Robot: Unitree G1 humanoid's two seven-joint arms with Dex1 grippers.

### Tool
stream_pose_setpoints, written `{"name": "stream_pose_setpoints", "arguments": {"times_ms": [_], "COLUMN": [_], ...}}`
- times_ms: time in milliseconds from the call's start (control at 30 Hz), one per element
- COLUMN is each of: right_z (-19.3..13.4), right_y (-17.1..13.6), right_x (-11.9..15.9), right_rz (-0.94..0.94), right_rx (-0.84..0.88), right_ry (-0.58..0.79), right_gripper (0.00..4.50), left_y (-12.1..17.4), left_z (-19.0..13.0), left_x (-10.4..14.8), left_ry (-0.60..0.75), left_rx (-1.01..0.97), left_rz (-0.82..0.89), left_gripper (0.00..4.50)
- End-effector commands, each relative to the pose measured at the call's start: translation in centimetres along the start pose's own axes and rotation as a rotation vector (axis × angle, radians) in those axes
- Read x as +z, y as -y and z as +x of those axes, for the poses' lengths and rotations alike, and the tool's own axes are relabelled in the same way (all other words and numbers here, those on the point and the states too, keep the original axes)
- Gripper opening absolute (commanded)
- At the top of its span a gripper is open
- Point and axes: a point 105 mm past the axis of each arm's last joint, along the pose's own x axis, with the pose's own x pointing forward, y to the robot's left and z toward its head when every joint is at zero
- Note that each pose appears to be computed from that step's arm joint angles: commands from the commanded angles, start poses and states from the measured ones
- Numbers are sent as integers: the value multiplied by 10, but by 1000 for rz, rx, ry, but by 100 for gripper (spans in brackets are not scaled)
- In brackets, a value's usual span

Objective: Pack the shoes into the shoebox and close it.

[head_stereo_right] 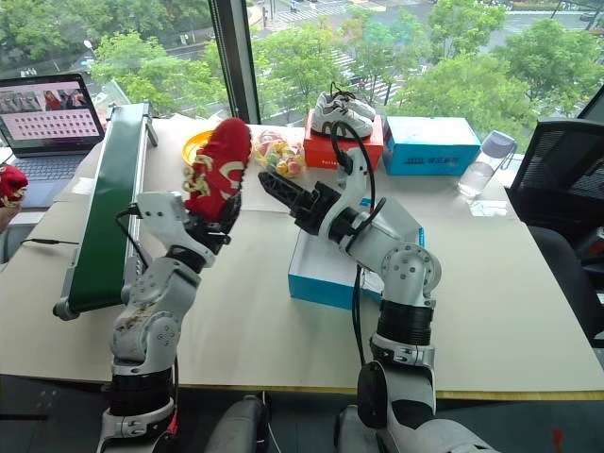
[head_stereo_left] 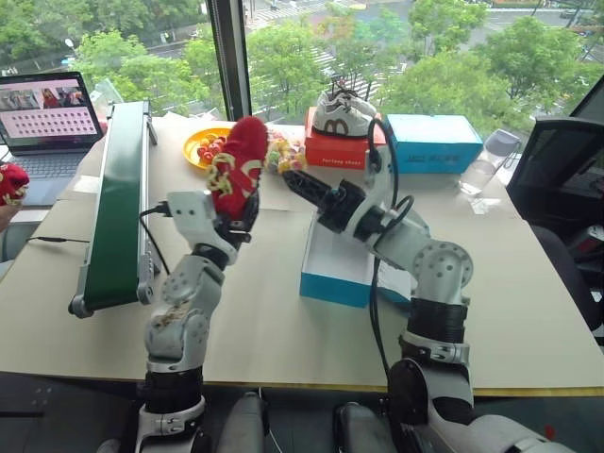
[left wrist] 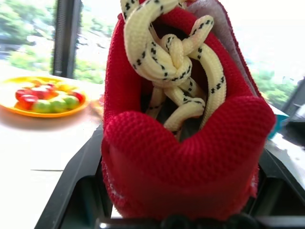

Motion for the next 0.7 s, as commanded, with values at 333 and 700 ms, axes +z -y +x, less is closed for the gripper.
{"name": "stream_pose_setpoints", "arguments": {"times_ms": [333,700], "right_z": [-5,-13], "right_y": [-19,12], "right_x": [23,31], "right_rz": [15,-9], "right_rx": [28,-86], "right_ry": [73,86], "right_gripper": [450,450], "left_y": [70,79], "left_z": [0,-3], "left_x": [13,19], "left_ry": [31,34], "left_rx": [-311,-349], "left_rz": [-101,-92], "left_gripper": [280,280]}}
